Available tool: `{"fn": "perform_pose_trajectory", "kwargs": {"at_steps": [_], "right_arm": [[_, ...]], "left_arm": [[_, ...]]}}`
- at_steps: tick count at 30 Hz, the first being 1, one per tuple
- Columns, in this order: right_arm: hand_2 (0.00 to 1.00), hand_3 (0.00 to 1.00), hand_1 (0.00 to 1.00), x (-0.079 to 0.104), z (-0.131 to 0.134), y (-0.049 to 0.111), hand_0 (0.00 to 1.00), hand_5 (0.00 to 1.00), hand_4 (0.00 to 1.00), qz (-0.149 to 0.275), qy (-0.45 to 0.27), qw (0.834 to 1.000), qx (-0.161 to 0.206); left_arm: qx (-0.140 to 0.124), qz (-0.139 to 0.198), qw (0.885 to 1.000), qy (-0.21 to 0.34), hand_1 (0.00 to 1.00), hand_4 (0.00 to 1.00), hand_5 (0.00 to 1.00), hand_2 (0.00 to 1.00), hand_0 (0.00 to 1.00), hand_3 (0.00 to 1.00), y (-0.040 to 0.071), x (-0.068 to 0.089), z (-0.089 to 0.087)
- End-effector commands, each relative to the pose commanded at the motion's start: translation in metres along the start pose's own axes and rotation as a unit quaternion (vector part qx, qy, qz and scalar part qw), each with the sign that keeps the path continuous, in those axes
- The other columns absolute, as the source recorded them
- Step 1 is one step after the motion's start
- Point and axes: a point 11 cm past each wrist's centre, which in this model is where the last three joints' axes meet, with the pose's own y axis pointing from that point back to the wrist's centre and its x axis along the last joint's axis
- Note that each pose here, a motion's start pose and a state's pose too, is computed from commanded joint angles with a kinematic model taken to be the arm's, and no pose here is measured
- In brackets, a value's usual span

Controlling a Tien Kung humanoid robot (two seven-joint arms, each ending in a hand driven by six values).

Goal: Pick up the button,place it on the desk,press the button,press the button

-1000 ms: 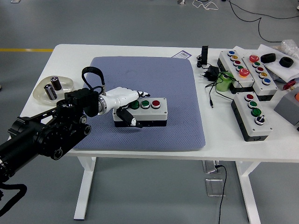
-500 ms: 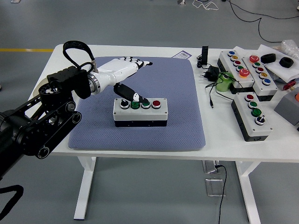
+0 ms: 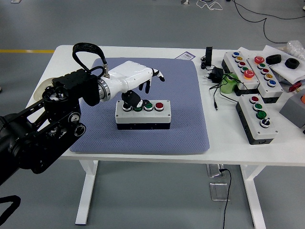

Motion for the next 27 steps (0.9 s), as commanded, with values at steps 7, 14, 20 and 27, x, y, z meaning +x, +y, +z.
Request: {"fn": "perform_pose_trajectory", "kwargs": {"at_steps": [7,14,20,27], "right_arm": [[0.627,0.651,0.583,0.000,-0.001,0.000,0.664,0.295,0.295,0.000,0.000,1.000,0.001],[0.627,0.651,0.583,0.000,-0.002,0.000,0.664,0.295,0.294,0.001,0.000,1.000,0.002],[0.627,0.651,0.583,0.001,-0.003,0.000,0.664,0.294,0.294,0.001,0.001,1.000,0.002],[0.628,0.652,0.583,0.001,-0.004,0.000,0.663,0.292,0.294,0.001,0.001,1.000,0.003]], "left_arm": [[0.021,-0.044,0.999,-0.008,0.002,0.553,0.002,0.058,0.002,0.773,-0.008,-0.018,-0.005],[0.030,-0.081,0.996,-0.006,0.002,0.548,0.002,0.055,0.002,0.802,-0.015,-0.039,-0.008],[0.032,-0.085,0.996,0.001,0.002,0.535,0.002,0.048,0.002,0.816,-0.018,-0.044,-0.009],[0.027,-0.093,0.995,0.000,0.002,0.513,0.002,0.049,0.002,0.816,-0.019,-0.048,-0.005]]}}
